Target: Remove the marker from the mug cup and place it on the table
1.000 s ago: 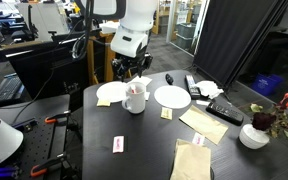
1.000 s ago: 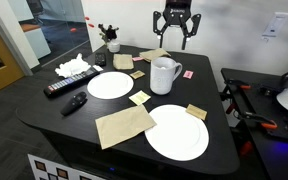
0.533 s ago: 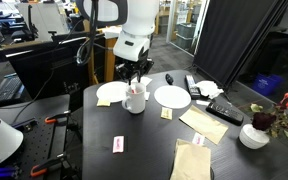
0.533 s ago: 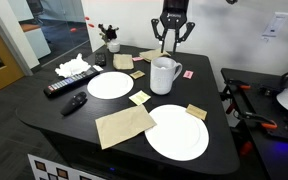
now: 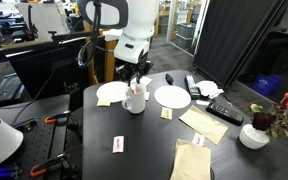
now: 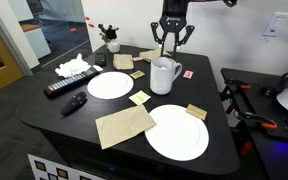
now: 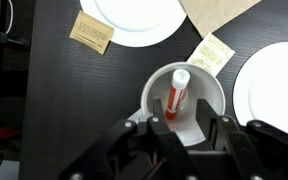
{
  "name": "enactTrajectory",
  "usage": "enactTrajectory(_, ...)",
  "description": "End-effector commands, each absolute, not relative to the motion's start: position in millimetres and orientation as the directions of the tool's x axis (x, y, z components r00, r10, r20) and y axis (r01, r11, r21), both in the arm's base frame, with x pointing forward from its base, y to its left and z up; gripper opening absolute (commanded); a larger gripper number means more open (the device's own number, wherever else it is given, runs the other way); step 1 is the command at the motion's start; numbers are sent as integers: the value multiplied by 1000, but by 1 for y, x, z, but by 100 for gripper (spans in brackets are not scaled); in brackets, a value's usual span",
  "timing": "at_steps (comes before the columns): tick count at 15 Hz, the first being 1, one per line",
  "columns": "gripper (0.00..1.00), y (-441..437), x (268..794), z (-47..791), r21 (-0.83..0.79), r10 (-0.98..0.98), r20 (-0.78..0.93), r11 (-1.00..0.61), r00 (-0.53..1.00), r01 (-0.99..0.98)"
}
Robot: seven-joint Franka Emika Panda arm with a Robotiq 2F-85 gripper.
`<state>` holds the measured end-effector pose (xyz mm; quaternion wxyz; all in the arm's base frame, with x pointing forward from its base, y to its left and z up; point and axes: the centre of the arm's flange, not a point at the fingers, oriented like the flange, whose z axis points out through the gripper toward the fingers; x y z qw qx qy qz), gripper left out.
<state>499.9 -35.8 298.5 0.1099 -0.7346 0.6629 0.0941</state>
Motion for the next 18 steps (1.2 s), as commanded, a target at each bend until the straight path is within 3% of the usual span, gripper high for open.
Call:
enactTrajectory(1,41,-28,503,292,-52,-952,-288,-96,107,-994)
enactTrajectory(18,40,-21,507,274,-28,-950,-288,-114,117,-993)
